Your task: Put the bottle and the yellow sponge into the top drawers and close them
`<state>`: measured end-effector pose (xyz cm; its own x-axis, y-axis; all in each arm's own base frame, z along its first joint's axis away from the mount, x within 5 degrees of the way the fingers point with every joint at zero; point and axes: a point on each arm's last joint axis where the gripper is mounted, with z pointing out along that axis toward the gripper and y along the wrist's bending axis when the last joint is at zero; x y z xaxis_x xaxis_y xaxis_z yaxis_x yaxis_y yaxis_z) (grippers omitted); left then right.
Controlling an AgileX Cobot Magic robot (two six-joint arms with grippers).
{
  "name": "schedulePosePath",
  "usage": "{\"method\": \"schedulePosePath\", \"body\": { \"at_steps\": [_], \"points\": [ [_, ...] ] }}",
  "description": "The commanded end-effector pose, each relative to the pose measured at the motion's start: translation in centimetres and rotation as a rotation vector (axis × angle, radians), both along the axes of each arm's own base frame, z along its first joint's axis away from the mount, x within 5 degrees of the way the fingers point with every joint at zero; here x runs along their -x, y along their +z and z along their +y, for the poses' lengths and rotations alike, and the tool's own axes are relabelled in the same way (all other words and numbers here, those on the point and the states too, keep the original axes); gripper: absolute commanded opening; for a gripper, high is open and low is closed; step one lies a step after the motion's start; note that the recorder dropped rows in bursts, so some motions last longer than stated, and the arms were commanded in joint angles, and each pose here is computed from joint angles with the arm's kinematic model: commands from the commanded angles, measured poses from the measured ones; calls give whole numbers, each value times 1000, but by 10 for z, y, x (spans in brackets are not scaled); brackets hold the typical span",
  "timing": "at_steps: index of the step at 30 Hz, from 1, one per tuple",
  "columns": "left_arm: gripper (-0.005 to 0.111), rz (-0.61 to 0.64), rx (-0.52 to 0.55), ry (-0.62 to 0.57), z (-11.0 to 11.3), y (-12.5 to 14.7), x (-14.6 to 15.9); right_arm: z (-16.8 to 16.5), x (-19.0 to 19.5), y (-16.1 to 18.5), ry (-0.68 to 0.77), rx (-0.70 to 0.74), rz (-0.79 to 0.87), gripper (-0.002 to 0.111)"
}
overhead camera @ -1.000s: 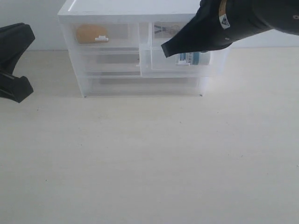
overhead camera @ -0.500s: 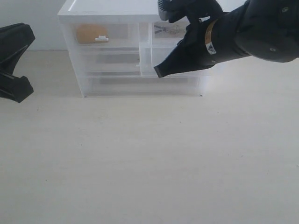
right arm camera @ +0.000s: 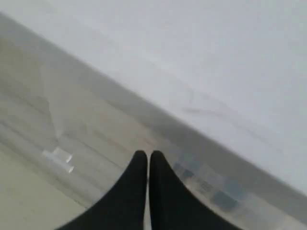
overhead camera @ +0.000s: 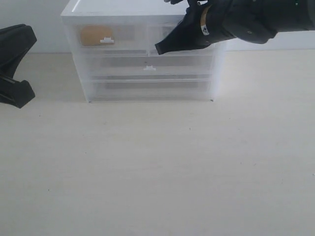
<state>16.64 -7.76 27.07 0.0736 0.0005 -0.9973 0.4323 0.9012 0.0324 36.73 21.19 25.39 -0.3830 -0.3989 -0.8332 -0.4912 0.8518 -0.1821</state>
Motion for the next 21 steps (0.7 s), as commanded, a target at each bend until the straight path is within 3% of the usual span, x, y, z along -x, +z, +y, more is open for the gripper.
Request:
{"method": "schedulePosePath", "body": {
  "at_steps": [1,5,9,12,15,21],
  "points": [
    [4,13,7,0,-1,-2,0,-4,-10,8,-47,13,-10,2],
    [4,-10,17,-1,0,0,0,-14,32,42,-60,9,-21,2],
    [4,-12,14,-3,-1,0,0,-55,132,78,-58,-149,-44,2],
    [4,-12,14,-3,-1,0,0,-93,188,51,-83,-226,11,2],
    [4,-12,14,-3,-1,0,0,-118,220,19,-123,-265,74,2],
    [4,-12,14,-3,-1,0,0,-137,266,-24,31,-376,29,2]
  ]
}}
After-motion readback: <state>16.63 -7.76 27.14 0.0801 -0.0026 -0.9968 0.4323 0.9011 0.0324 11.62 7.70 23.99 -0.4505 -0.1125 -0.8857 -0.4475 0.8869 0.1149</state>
